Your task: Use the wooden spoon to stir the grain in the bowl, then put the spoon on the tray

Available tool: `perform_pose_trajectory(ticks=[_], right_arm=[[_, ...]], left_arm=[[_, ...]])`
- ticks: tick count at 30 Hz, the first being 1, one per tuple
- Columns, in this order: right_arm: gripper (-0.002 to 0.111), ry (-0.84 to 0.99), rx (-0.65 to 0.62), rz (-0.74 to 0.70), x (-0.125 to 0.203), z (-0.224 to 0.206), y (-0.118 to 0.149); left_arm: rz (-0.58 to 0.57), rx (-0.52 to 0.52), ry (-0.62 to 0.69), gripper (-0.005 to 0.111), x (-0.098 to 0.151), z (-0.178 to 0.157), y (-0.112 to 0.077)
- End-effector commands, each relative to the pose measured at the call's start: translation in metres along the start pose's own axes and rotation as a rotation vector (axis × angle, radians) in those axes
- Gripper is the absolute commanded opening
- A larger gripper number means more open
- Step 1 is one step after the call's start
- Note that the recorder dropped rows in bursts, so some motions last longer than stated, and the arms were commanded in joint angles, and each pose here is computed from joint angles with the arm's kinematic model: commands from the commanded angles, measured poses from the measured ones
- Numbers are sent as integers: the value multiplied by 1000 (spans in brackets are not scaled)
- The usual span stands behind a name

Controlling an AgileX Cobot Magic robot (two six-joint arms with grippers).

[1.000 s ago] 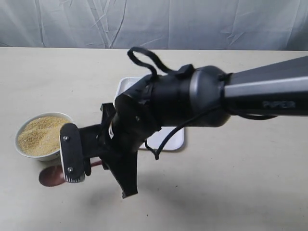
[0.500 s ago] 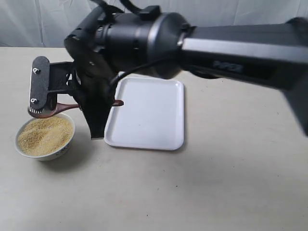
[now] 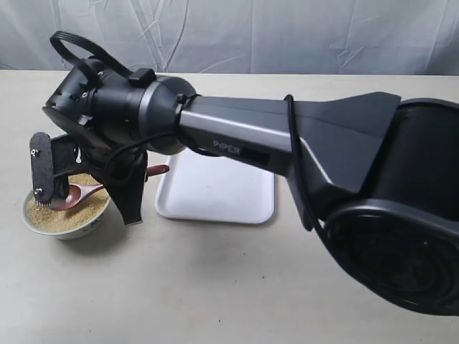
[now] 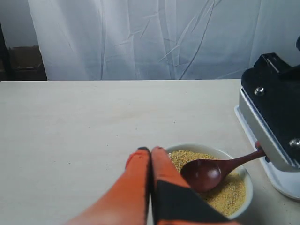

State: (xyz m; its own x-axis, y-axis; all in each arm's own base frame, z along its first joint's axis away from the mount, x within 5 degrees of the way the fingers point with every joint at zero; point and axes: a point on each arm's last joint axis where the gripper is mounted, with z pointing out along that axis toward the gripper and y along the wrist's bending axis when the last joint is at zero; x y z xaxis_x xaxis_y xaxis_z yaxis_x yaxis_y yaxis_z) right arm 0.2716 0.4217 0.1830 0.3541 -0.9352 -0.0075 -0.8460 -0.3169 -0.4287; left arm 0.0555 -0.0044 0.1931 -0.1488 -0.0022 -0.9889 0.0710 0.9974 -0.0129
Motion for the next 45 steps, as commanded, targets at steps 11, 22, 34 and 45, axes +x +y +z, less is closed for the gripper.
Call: perform_pose_trajectory(ticks=[11, 22, 34, 45], right_arm=[[42, -9, 18, -7, -2, 0, -2], [52, -68, 76, 256, 3, -47, -16], [52, -356, -584, 1182, 55, -52, -16], [52, -620, -473, 1784, 95, -37, 53]], left_arm=[[2, -2, -4, 0, 1, 0, 0], [2, -2, -4, 0, 1, 0, 0], [2, -2, -4, 0, 1, 0, 0], [2, -2, -4, 0, 1, 0, 0]])
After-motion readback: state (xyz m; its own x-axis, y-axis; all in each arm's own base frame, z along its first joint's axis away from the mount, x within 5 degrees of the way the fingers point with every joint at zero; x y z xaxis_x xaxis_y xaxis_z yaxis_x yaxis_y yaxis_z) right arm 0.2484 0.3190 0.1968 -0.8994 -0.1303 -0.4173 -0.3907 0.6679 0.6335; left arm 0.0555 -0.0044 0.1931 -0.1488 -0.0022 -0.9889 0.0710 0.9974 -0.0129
